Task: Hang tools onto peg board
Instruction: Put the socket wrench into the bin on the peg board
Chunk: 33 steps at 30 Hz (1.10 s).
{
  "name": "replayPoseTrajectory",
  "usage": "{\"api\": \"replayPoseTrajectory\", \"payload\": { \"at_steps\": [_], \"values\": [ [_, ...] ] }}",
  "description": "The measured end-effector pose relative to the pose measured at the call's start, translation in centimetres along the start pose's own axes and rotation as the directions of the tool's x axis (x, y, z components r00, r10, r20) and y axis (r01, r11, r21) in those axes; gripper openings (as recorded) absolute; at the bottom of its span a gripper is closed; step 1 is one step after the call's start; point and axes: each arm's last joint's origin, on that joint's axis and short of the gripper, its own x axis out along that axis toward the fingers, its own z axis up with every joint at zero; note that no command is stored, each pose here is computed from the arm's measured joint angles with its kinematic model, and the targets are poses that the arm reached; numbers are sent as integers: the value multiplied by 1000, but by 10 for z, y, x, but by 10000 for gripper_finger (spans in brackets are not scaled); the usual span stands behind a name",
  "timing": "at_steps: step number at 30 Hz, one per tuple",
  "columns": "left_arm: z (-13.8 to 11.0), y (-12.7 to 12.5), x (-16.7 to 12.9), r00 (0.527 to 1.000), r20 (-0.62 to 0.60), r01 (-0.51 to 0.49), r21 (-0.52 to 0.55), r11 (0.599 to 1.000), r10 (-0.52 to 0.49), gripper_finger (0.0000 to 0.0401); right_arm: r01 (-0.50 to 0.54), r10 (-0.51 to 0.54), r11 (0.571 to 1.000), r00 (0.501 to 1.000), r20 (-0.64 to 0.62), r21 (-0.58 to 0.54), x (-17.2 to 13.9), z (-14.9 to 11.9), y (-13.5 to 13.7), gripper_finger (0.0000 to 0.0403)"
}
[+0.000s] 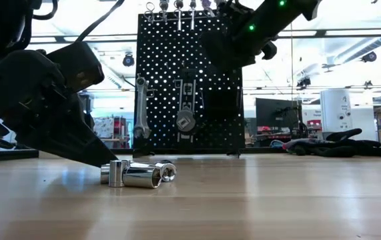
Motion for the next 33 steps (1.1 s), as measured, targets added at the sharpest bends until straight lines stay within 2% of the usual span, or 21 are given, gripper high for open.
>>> {"api": "replayPoseTrajectory", "payload": {
  "at_steps": [8, 15, 21, 26, 33],
  "values": [
    [0, 0, 0, 1000, 3, -4, 9, 1000, 4, 114, -102, 101, 994, 995, 17, 41, -23, -1, 14, 230],
    [4, 4, 2, 998, 43, -57, 32, 998, 55, 114, -207, 204, 977, 977, 62, 45, -66, -9, 38, 218],
    [6, 6, 3, 997, 48, -60, 23, 998, 59, 114, -370, 368, 928, 929, 45, 49, -95, -18, 54, 208],
    [8, 4, 4, 997, 60, -50, 13, 999, 50, 114, -404, 404, 913, 915, 3, 55, -98, -37, 69, 210],
    [22, -4, 8, 995, 94, -44, 90, 995, 36, 114, -424, 425, 905, 903, -61, 18, -97, -77, 98, 203]
  ]
}}
